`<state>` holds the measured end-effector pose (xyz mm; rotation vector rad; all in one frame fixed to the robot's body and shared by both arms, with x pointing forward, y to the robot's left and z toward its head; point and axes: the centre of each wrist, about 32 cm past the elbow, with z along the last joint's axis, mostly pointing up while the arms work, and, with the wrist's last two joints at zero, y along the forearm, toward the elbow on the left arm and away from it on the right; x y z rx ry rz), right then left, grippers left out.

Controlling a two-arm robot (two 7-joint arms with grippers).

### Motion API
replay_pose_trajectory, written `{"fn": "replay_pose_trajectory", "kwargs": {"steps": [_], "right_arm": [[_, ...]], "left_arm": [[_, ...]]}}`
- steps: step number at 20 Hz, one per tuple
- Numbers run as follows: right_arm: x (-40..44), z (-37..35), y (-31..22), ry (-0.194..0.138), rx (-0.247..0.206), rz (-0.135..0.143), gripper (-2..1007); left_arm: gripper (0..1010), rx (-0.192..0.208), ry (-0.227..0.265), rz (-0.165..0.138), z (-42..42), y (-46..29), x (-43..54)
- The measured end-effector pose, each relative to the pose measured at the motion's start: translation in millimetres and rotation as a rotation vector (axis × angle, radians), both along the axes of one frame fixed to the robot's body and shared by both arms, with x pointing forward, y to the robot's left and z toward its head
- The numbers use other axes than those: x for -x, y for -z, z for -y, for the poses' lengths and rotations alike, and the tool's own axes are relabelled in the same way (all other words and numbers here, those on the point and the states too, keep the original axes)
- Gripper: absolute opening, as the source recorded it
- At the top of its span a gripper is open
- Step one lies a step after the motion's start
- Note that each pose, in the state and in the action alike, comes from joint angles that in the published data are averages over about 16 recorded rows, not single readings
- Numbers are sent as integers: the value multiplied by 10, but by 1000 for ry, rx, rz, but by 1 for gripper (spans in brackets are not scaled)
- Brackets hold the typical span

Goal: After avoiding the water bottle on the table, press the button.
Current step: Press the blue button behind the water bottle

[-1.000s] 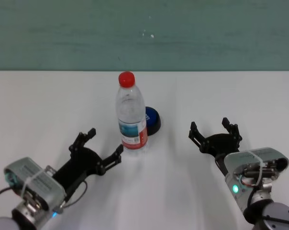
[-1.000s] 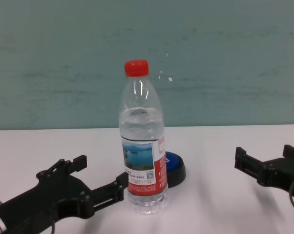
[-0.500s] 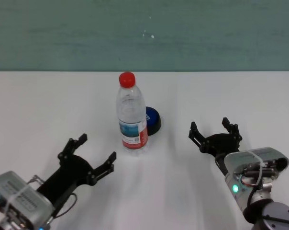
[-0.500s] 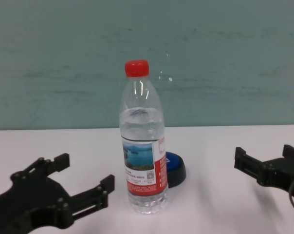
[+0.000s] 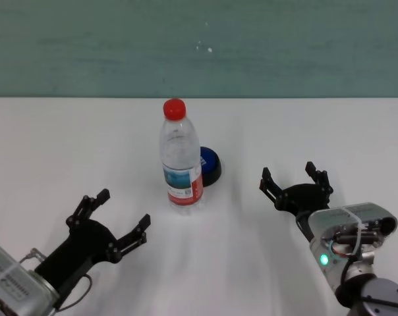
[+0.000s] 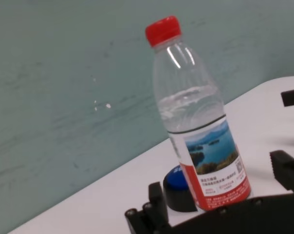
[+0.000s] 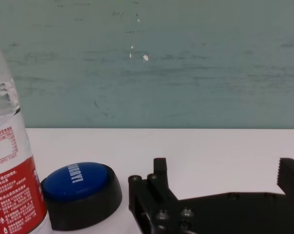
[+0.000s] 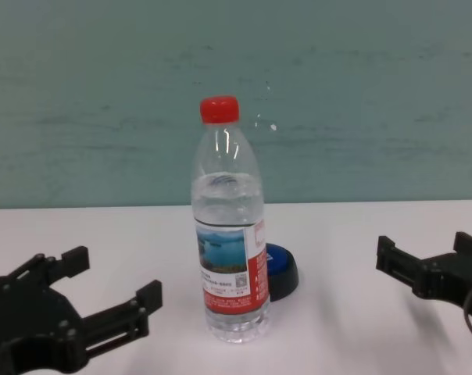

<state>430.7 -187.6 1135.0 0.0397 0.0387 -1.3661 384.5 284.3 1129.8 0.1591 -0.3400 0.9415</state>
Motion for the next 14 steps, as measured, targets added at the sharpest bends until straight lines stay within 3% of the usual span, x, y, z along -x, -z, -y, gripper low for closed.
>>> {"fn": "replay_pose_trajectory", "kwargs": {"steps": [14], "right_arm": [[0,0,0,0,0,0,1004]], "left_arm": [[1000,0,-37,1,-307,-111,99]]}}
